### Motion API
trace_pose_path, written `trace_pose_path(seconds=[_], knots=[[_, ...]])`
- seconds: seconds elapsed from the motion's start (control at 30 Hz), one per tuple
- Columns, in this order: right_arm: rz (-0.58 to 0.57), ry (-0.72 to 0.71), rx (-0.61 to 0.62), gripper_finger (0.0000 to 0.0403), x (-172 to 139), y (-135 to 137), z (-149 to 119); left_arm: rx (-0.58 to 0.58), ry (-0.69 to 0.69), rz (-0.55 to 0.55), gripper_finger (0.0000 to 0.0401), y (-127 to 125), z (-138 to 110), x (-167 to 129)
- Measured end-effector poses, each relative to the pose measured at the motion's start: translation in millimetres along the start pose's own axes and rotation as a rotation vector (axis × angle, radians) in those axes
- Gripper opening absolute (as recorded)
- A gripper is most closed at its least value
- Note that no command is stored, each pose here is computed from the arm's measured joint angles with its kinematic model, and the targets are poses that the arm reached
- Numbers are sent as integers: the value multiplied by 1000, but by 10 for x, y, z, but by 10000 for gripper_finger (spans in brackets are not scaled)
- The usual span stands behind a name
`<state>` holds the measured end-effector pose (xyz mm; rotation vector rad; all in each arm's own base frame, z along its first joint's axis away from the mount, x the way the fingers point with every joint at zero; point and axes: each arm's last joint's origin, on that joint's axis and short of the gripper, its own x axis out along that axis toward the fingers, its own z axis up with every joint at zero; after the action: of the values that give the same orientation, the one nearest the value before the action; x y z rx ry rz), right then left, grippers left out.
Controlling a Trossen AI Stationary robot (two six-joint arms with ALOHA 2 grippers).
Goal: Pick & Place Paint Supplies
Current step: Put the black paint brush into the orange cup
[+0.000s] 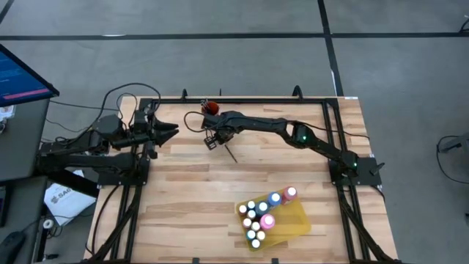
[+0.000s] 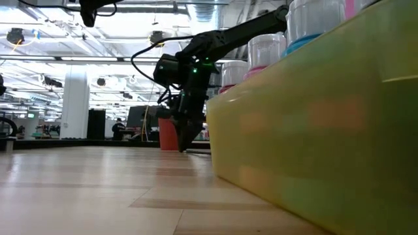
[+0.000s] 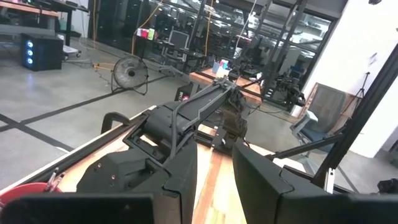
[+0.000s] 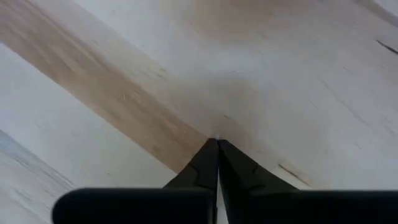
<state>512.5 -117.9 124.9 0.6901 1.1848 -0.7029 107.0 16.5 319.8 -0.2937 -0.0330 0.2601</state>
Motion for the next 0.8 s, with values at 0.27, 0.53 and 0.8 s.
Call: trace_pose_path(seconds=[0.27,0.53,0.8], knots=[[138,-198,-33,1,-433,255,58,-1,12,-40,94,-12,-2,-1],[210,-527,9,0,-1011,319,290,-32,4,-53,94,-14,8,-26],[248,-953,65,0,-1623,195,661,-40,-49,-70,94,-11,58,-144]])
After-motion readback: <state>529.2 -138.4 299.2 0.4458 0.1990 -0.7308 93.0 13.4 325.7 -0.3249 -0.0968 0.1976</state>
